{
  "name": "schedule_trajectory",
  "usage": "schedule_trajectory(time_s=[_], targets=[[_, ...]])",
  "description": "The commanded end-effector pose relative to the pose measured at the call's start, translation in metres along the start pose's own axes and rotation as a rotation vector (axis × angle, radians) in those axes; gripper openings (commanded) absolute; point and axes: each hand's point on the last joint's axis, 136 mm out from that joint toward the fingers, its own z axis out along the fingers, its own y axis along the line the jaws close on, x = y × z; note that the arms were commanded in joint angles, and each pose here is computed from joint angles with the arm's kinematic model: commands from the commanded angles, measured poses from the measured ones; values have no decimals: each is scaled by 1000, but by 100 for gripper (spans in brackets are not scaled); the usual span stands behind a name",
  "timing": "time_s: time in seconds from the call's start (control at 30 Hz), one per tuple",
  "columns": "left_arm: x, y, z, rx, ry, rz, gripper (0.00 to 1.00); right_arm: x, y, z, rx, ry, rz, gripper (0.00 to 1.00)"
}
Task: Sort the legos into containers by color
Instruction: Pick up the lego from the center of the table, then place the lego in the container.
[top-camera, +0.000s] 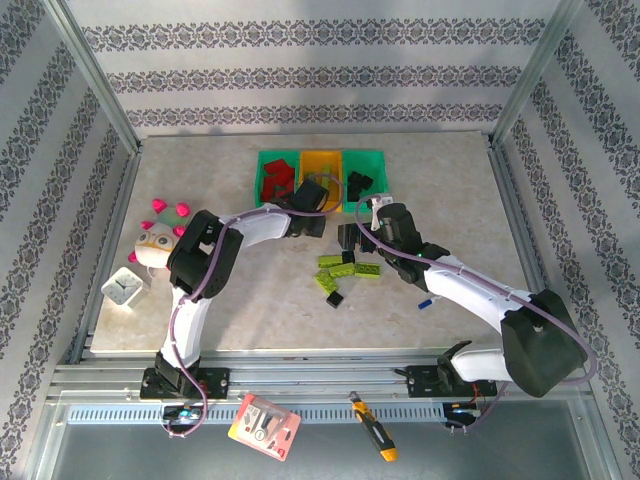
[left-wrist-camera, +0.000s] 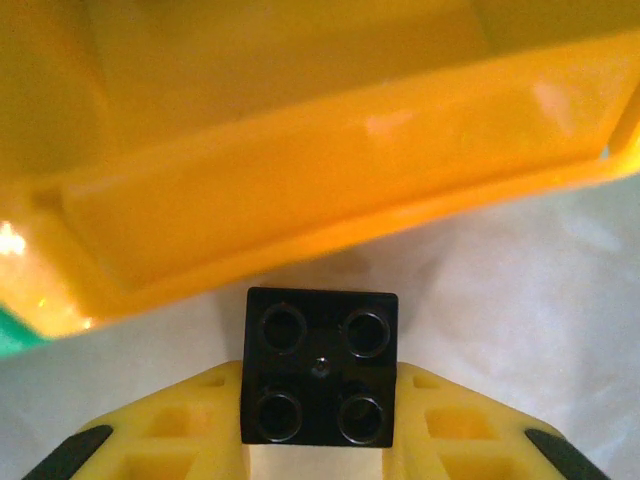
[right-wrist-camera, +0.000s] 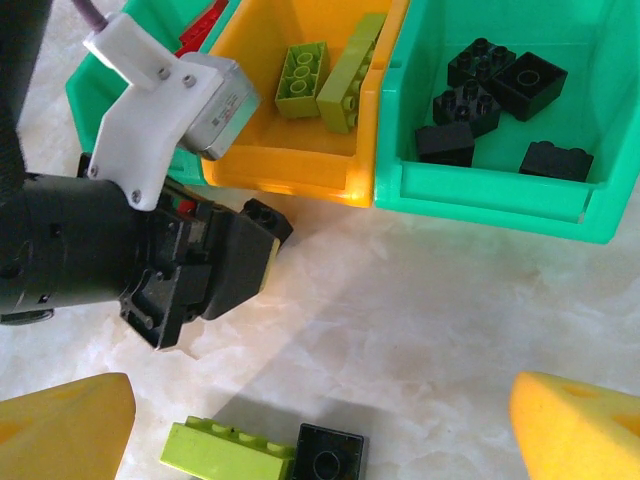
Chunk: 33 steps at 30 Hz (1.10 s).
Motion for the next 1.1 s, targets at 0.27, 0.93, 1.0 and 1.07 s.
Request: schedule_trajectory(time_s=[0.27,0.93,1.0,1.07], targets=[[-6,-38,-65,83,-78,49,26,-35,-8,-38,46,-171,-18,95],[-167,-114,-35,232,-590,163,26,-13,-61,-91,160,-265,103,95],[-178,-118,-28,223,-612,176,26,-12,-61,-92,162,-262,103,95],[-185,-120,-20,208,-613,180,26,-9,-63,-92,165,-256,104,95]])
